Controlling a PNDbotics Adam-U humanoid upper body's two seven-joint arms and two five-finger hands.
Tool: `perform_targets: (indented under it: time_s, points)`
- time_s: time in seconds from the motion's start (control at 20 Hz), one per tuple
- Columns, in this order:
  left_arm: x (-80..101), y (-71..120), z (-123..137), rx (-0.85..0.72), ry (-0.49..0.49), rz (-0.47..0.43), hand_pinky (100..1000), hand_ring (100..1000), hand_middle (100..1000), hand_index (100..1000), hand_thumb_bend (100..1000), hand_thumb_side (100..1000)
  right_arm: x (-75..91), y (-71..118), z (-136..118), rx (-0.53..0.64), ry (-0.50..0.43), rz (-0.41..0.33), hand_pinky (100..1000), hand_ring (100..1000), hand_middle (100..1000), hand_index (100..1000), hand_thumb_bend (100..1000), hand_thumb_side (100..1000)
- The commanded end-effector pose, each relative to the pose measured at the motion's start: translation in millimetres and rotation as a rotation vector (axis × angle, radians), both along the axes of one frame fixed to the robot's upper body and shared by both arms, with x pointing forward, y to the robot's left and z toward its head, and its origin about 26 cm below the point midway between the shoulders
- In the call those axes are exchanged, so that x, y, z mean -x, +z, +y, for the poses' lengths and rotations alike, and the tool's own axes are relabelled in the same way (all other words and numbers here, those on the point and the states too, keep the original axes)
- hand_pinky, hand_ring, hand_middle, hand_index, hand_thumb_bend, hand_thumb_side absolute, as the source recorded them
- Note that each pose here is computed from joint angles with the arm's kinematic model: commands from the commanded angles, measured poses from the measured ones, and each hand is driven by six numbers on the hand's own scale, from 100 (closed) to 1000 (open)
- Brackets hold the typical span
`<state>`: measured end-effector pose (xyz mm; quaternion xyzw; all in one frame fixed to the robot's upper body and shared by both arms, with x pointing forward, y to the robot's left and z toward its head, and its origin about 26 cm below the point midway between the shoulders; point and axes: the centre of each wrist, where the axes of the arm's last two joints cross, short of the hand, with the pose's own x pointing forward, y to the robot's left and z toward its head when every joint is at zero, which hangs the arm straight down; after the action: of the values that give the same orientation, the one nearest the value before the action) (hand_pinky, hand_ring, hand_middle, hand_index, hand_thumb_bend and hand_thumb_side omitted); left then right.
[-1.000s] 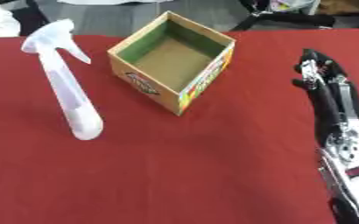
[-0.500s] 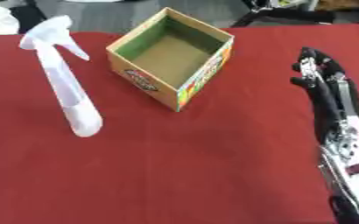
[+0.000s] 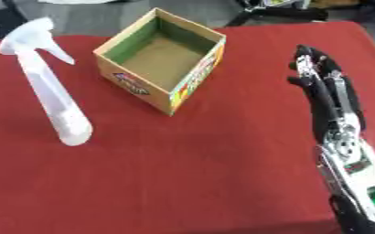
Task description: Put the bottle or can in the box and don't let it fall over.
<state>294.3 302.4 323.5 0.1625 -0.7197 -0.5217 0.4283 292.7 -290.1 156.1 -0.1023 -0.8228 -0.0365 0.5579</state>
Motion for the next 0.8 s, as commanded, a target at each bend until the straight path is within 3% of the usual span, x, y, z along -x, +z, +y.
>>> perform_targets:
  time_s: [0.05,0.2,0.25,0.3,0.55,0.8]
  points:
    - [-2.1,12.2,-1,-0.063,-0.006,0.002,830,738,758,821,100,622,1.6,8.3,-3,0.023,0.01,-0.018,789,828,873,818,100,649]
    - [-8.7,17.0,-6,-0.108,-0.041,0.022,816,732,752,814,100,627,1.8,7.2,-1,0.017,0.023,-0.014,789,826,872,818,100,650]
    - [-11.0,18.1,-7,-0.119,-0.049,0.025,815,733,754,814,100,687,1.8,7.0,-1,0.017,0.025,-0.013,789,826,872,818,100,660]
    - [-13.2,19.8,-9,-0.127,-0.057,0.024,818,737,762,818,100,627,1.8,6.8,-1,0.017,0.027,-0.011,789,826,872,818,100,651]
    - [-28.0,28.2,-15,-0.166,-0.061,0.01,826,751,790,835,100,648,1.3,6.1,0,0.011,0.041,-0.007,790,826,872,819,100,658]
    - [-31.5,36.0,-26,-0.182,-0.107,-0.011,834,758,790,844,100,660,1.0,6.2,-2,0.007,0.037,-0.008,791,825,872,819,100,659]
